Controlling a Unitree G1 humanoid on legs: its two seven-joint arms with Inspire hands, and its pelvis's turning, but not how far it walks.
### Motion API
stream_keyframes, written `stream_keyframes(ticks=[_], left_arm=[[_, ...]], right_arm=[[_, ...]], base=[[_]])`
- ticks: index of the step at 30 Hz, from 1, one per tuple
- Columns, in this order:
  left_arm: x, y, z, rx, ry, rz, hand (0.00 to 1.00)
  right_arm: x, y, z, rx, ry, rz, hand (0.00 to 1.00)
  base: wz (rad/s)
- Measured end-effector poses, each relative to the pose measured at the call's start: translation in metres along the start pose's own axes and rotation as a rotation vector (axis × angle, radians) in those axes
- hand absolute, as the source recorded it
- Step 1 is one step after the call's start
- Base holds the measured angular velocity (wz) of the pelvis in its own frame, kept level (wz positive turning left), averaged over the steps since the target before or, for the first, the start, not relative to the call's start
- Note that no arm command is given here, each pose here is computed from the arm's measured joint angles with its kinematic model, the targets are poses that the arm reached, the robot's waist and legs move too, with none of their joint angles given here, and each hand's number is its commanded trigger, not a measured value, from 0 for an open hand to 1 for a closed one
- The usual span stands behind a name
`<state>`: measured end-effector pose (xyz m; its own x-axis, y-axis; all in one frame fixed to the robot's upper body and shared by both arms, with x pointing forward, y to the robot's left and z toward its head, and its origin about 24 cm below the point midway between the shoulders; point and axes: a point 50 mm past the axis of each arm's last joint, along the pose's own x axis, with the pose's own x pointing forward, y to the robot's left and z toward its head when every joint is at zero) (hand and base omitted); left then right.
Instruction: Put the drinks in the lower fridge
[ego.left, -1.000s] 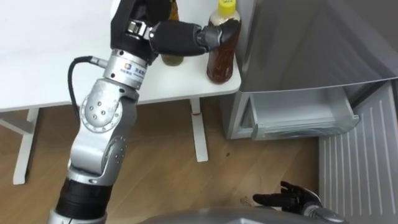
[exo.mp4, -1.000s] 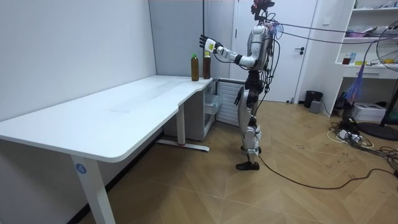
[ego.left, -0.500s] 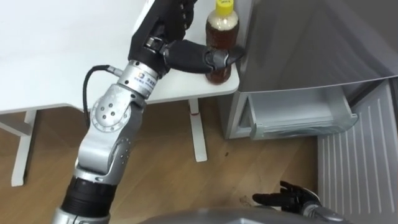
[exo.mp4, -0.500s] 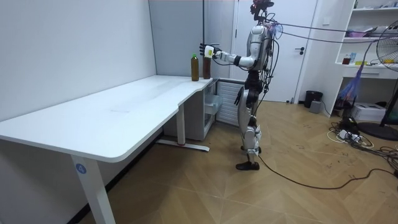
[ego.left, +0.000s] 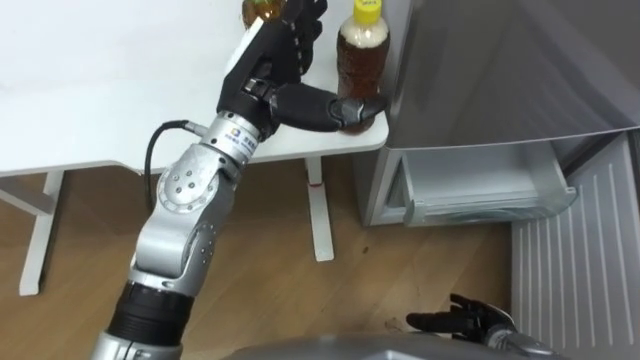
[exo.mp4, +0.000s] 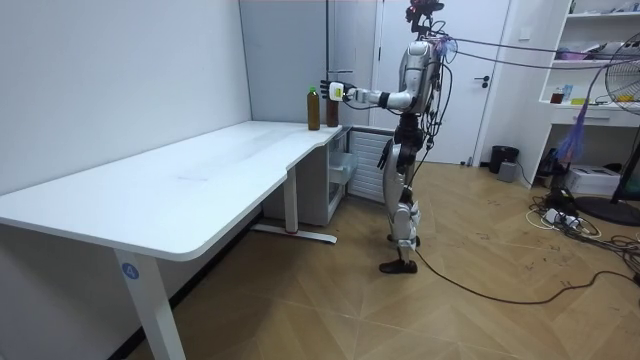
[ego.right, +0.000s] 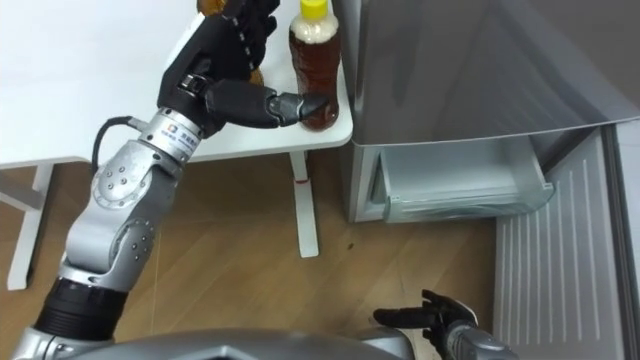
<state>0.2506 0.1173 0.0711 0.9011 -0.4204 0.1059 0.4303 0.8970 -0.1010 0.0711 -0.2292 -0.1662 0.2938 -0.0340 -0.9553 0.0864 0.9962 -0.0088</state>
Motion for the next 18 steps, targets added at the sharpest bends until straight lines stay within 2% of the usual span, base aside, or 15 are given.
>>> stream_keyframes(ticks=[18], left_arm=[[-0.0005,0.0022,0.0003,0.002,0.000,0.007,0.00]], right_arm=[[0.0000,-0.0002,0.0002,0.003,-0.001,-0.002,0.00]], base=[[0.00]])
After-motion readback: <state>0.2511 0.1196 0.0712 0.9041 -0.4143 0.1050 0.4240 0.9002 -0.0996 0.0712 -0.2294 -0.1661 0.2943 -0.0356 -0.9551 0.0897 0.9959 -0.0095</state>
